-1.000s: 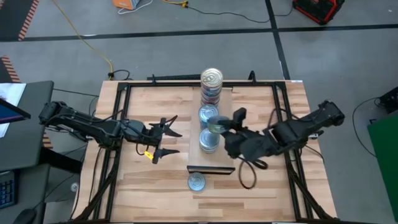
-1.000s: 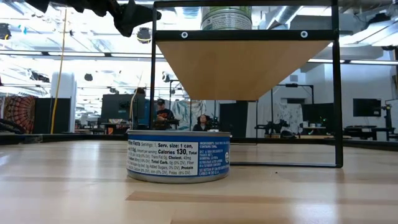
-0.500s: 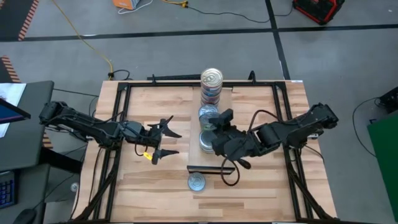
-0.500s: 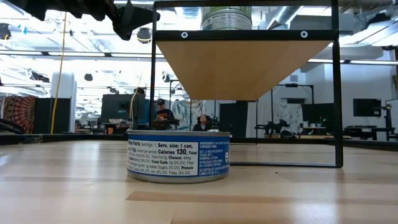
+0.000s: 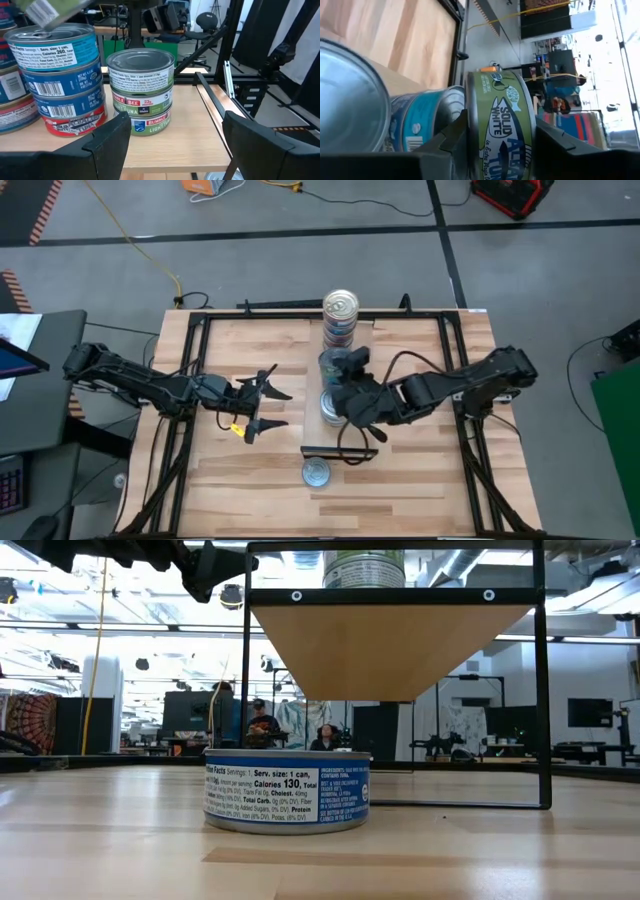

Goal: Stack canned seafood by type on shelf
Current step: Stack the green tuna can on the shelf on top of the yellow and blue tuna can

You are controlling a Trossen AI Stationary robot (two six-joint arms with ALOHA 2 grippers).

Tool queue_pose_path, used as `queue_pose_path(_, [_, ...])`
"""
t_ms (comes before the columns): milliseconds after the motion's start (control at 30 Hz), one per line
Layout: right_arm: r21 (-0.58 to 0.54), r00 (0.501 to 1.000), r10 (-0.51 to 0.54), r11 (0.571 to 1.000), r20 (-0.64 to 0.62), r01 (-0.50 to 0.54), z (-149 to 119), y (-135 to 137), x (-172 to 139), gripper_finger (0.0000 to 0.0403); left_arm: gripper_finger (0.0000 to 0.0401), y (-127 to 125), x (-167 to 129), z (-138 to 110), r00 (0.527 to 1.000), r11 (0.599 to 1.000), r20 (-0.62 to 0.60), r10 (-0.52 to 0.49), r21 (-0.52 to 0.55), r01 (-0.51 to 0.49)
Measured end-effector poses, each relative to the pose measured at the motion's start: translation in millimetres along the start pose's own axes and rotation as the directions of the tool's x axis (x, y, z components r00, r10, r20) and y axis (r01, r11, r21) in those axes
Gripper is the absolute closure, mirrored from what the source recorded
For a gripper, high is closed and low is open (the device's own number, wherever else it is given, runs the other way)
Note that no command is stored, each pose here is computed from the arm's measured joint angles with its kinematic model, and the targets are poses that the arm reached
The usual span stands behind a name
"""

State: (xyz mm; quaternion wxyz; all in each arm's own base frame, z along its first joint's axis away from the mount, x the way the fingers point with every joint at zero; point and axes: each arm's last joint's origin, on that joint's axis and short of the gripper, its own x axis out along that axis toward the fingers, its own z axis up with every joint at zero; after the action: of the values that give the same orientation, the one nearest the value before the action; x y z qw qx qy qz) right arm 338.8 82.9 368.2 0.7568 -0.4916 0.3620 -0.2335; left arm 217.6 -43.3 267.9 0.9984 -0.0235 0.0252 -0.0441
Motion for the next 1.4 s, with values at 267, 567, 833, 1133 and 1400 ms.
queue_pose_path(267, [0.071,1.000,-0.009,0.997,-0.025,0.010,-1,-1,13,0.0201,0.0099,0,0,-1,1.000,1.000,-0.014,0.000,-0.002,0.000])
queue_pose_path(567, [0.084,1.000,-0.003,0.996,-0.018,0.005,0,0,11,0.0104,0.0099,0,0,-3,1.000,1.000,-0.029,-0.001,-0.006,0.001])
queue_pose_path(833, [0.079,1.000,0.007,0.997,0.009,-0.008,4,4,4,0.0082,0.0099,0,0,-3,1.000,1.000,-0.028,0.004,0.009,-0.004])
queue_pose_path(1133, [0.190,0.999,0.030,0.981,0.022,-0.033,4,6,2,0.0085,0.0099,0,0,-3,1.000,1.000,-0.028,0.010,0.009,-0.009])
queue_pose_path(1400, [0.161,1.000,0.019,0.987,-0.018,-0.016,0,7,2,0.0085,0.0099,1,0,-2,1.000,1.000,-0.025,0.014,0.005,-0.014])
